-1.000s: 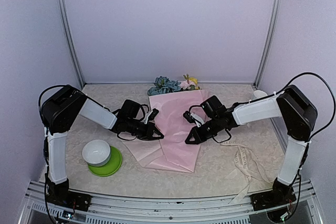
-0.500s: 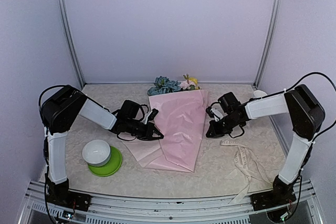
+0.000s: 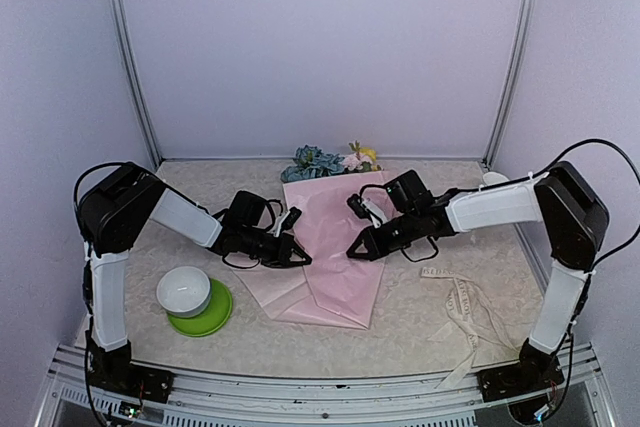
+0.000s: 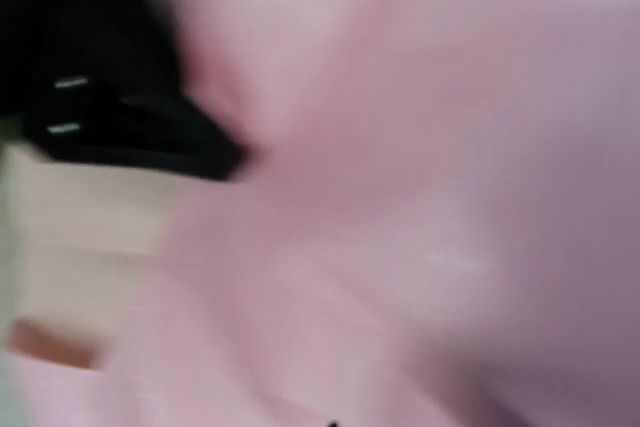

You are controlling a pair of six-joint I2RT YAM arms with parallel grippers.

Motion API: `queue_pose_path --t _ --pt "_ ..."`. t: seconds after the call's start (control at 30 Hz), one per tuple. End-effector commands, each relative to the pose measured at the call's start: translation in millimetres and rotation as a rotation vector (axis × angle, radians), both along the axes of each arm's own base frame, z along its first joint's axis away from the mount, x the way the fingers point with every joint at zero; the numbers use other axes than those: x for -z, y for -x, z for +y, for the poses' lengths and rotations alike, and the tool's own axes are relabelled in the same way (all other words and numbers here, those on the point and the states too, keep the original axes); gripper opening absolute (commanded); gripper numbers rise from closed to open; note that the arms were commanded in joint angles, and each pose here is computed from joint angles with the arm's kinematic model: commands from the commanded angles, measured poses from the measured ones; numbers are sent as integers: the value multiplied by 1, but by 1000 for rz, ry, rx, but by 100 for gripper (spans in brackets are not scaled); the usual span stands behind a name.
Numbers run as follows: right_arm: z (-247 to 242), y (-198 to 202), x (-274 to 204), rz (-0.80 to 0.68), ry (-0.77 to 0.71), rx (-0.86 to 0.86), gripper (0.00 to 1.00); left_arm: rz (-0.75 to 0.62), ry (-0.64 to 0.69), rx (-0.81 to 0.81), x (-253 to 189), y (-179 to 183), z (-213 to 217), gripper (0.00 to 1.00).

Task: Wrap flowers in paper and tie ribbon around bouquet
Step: Press the fold line on the 2/3-folded wrapping paper, then pick up the two-thirds-folded wrapping paper from the center of the board.

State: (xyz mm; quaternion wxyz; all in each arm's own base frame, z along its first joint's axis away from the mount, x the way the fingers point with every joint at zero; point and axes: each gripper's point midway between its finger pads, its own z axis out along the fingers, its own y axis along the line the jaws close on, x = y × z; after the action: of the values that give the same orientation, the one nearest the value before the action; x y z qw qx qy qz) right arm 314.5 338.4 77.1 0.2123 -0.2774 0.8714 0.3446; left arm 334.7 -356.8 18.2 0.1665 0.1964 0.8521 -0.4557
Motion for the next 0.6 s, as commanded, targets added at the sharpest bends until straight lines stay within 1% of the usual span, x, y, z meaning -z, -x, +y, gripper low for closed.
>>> queue_pose_path --t 0.0,0.13,0.23,0.33,0.43,0.47,0.5,0.57 --pt "56 54 -11 39 -167 -228 0 54 -49 -27 20 6 13 0" --pt "55 76 20 103 -96 -247 0 55 -43 -31 20 4 13 0" --pt "47 92 46 142 -11 -254 0 53 -42 -31 20 4 13 0" --pt "34 100 76 192 84 -241 0 52 -44 -36 19 3 14 0" --pt "24 102 94 209 160 -222 0 34 -58 -69 15 -4 17 0" --pt "22 102 96 207 172 -214 0 23 -60 -82 11 -7 19 3" --pt "20 100 97 204 183 -204 0 4 -55 -93 3 -10 20 11" --pt "19 98 97 205 197 -191 0 -54 -35 -106 -23 -14 21 21"
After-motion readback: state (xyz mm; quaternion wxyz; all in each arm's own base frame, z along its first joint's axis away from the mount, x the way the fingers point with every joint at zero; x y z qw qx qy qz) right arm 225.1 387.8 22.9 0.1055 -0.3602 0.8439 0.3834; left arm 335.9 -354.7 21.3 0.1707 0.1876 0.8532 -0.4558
